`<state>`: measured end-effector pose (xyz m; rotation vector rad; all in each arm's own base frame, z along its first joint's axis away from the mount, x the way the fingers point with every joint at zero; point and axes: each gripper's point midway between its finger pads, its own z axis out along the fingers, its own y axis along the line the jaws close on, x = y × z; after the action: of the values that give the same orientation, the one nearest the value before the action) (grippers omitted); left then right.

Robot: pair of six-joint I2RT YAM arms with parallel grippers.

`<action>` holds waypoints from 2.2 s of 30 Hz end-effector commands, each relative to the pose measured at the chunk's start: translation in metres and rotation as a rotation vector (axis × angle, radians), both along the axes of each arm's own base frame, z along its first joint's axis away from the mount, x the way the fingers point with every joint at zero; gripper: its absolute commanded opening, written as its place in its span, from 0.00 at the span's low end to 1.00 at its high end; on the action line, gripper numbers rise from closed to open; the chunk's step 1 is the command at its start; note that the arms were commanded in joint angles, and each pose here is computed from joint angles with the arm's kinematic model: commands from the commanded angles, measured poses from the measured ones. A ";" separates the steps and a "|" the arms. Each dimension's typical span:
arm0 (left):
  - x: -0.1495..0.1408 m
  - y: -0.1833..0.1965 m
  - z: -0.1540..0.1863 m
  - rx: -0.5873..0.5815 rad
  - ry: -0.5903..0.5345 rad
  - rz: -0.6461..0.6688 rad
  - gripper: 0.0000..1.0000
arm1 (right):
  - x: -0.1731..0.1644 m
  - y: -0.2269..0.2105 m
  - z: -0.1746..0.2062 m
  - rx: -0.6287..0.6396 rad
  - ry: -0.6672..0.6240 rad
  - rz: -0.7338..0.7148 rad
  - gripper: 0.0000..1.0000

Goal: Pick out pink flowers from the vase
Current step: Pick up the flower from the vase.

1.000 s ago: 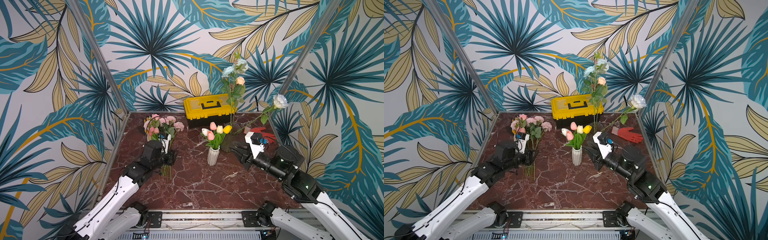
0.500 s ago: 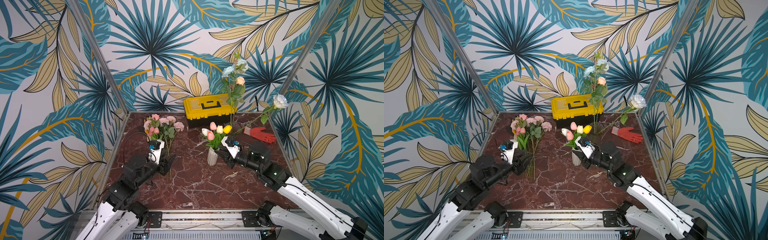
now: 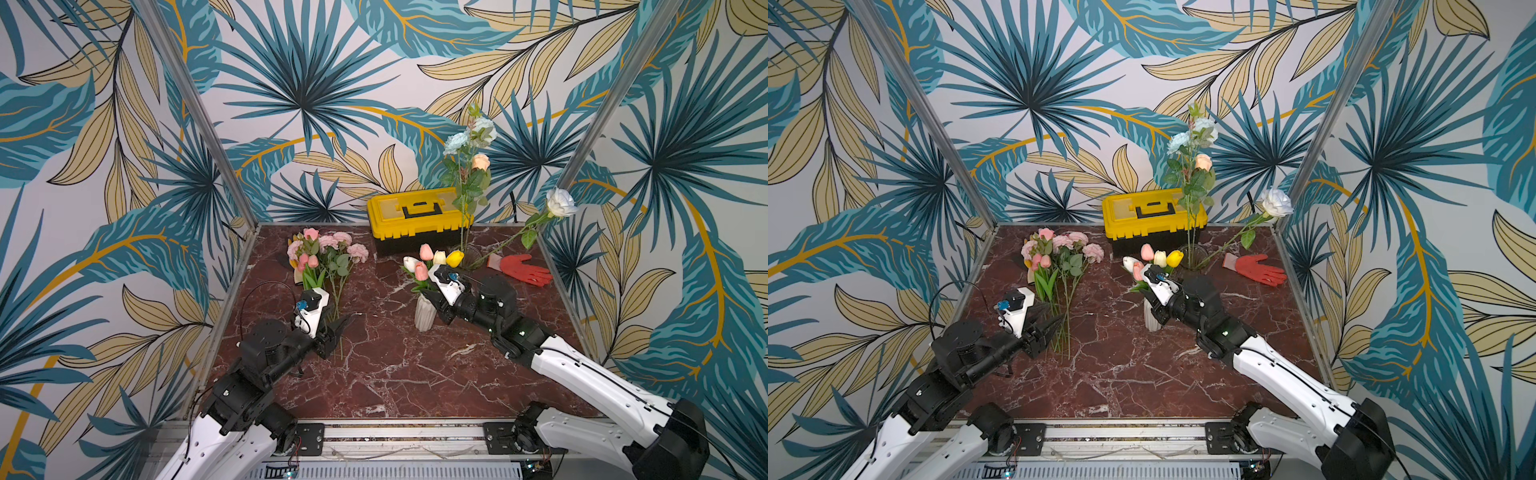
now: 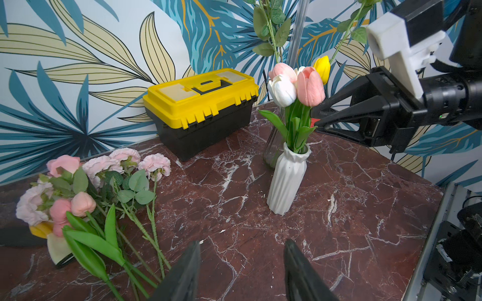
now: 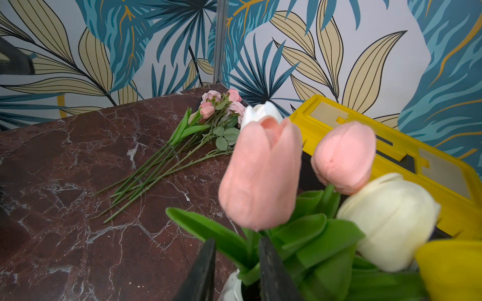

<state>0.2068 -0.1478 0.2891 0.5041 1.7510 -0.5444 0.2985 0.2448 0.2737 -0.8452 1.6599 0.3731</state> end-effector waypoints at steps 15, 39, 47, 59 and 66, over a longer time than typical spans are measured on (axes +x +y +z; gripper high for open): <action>-0.001 0.000 -0.004 0.026 -0.027 -0.007 0.51 | 0.009 0.005 0.005 0.046 -0.039 -0.012 0.00; -0.017 -0.042 0.026 -0.055 -0.059 -0.267 0.56 | -0.064 -0.024 0.167 0.143 -0.189 0.116 0.00; -0.009 -0.073 0.036 -0.026 -0.060 -0.420 0.57 | -0.087 -0.024 0.205 0.193 -0.249 0.200 0.00; -0.011 -0.111 0.041 0.032 -0.206 -0.684 0.61 | -0.138 0.006 0.190 0.177 -0.250 0.560 0.00; -0.021 -0.132 0.031 0.018 -0.228 -0.900 0.59 | -0.147 0.023 0.174 0.217 -0.209 0.703 0.00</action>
<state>0.2014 -0.2712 0.2875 1.2233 1.4575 -0.9919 0.1629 0.2604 0.4503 -1.1931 1.1386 0.8182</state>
